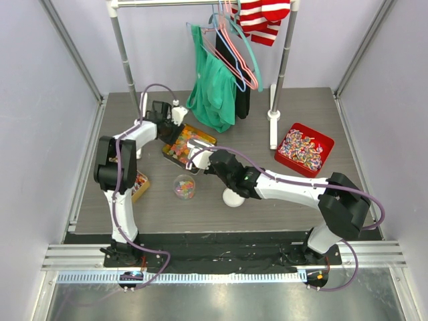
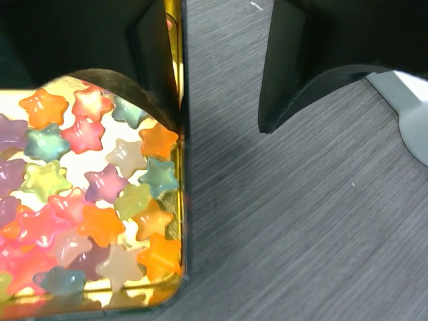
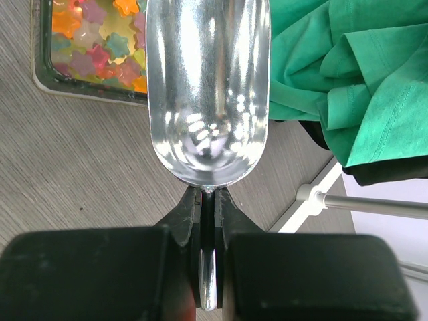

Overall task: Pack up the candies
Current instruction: Pick up the storage box at the center of the board.

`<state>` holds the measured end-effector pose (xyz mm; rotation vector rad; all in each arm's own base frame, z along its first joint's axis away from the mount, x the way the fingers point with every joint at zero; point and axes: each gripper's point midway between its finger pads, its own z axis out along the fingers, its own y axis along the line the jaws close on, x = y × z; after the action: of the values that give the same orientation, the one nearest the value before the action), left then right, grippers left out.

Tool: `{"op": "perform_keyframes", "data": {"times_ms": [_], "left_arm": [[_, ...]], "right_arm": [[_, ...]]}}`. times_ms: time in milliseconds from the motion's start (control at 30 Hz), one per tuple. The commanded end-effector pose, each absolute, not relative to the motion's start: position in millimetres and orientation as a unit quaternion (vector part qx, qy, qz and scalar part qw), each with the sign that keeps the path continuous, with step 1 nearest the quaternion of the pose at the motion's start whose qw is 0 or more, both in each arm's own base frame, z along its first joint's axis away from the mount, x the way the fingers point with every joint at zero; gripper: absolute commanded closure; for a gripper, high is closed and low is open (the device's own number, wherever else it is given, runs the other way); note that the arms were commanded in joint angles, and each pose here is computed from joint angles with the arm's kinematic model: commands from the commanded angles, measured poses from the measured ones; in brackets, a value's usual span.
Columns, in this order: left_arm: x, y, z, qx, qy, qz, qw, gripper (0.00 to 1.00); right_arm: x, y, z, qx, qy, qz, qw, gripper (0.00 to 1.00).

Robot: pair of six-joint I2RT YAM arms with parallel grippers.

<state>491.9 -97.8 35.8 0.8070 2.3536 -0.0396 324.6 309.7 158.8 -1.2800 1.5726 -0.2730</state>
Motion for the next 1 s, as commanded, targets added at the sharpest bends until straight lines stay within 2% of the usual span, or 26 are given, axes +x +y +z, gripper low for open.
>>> {"op": "perform_keyframes", "data": {"times_ms": [0, 33, 167, 267, 300, 467, 800, 967], "left_arm": [[485.4, -95.9, 19.7, 0.349, 0.89, 0.016, 0.292, 0.52], [482.8, -98.1, 17.0, 0.357, 0.889, 0.014, 0.286, 0.6], [473.6, -105.7, 9.5, 0.372, 0.891, -0.005, 0.262, 0.72], [470.7, -108.2, 2.7, 0.372, 0.895, -0.014, 0.247, 0.87], [469.5, -110.4, 0.5, 0.373, 0.895, -0.018, 0.243, 0.99], [478.1, -109.7, 10.4, 0.367, 0.894, -0.008, 0.256, 1.0], [512.3, -121.8, 129.4, 0.31, 0.836, 0.025, 0.452, 1.0], [503.6, -130.2, 145.8, 0.295, 0.82, 0.024, 0.49, 1.0]], "right_arm": [[327.7, 315.9, 175.9, -0.518, 0.653, -0.102, 0.543, 0.99], [327.5, 315.5, 174.4, -0.52, 0.653, -0.103, 0.541, 0.99], [326.0, 317.3, 173.8, -0.525, 0.65, -0.104, 0.539, 0.99], [324.8, 317.9, 169.8, -0.541, 0.645, -0.115, 0.527, 0.99], [325.4, 317.0, 168.7, -0.547, 0.643, -0.121, 0.523, 0.99], [330.1, 310.6, 175.6, -0.572, 0.634, -0.165, 0.494, 0.99], [354.6, 293.3, 194.5, -0.592, 0.597, -0.3, 0.451, 0.99], [364.5, 292.4, 194.2, -0.618, 0.565, -0.353, 0.416, 0.99]]}}
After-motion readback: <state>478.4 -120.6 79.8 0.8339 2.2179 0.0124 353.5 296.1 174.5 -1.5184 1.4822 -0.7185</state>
